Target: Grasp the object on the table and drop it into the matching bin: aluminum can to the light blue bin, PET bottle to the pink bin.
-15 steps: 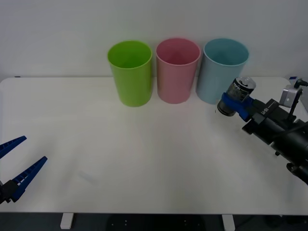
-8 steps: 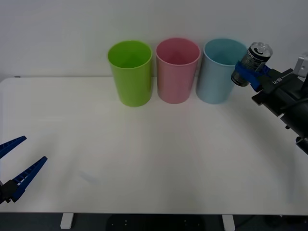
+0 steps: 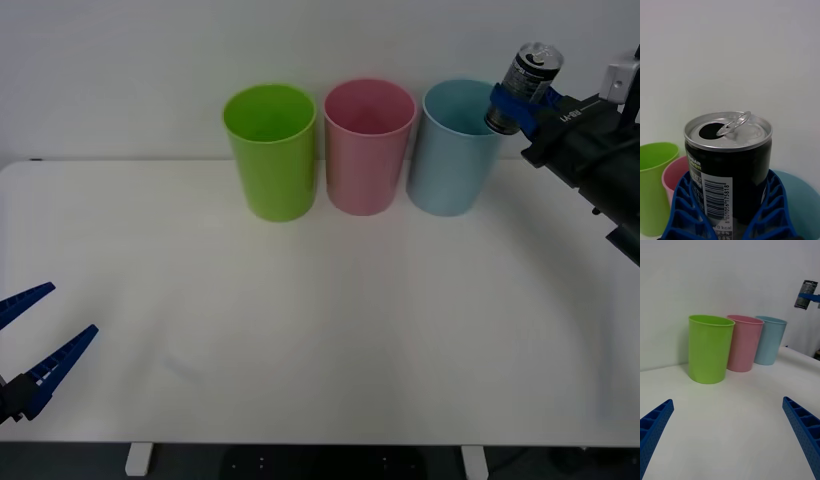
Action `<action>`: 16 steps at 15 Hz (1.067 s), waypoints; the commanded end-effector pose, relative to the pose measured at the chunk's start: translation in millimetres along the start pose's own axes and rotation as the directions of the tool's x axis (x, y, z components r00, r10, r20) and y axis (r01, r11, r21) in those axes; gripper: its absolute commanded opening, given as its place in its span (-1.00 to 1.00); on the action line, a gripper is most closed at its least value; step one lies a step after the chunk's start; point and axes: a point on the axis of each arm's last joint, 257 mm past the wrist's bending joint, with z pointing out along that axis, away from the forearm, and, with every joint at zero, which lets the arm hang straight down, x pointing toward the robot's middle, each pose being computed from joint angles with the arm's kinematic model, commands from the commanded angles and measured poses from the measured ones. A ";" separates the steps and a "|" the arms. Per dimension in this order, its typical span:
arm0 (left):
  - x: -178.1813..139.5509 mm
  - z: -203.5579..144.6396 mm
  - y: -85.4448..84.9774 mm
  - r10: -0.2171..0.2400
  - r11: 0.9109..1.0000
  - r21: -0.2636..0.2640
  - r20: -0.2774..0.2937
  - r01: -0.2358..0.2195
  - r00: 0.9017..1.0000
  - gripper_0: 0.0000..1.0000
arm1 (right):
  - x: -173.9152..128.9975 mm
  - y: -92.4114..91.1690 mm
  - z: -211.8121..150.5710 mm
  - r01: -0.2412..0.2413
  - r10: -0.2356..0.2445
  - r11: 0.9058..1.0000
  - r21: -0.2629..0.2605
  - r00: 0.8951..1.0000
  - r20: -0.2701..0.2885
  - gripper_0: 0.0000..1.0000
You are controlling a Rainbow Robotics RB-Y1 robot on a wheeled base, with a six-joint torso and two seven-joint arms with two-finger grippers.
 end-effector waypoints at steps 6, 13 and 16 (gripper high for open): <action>0.0 0.0 0.0 0.000 1.000 0.000 0.000 0.000 1.000 1.00 | 13.9 -35.5 51.1 0.017 -0.014 0.999 0.043 0.997 -0.071 -1.00; 0.0 0.0 0.0 0.000 1.000 0.000 0.000 0.000 1.000 1.00 | 33.0 -64.5 93.2 0.003 0.013 0.993 0.114 0.990 -0.140 -1.00; 0.0 0.0 0.0 0.000 1.000 0.000 0.000 0.000 1.000 1.00 | 36.9 -73.5 100.5 0.017 0.006 0.987 0.160 0.990 -0.143 -0.92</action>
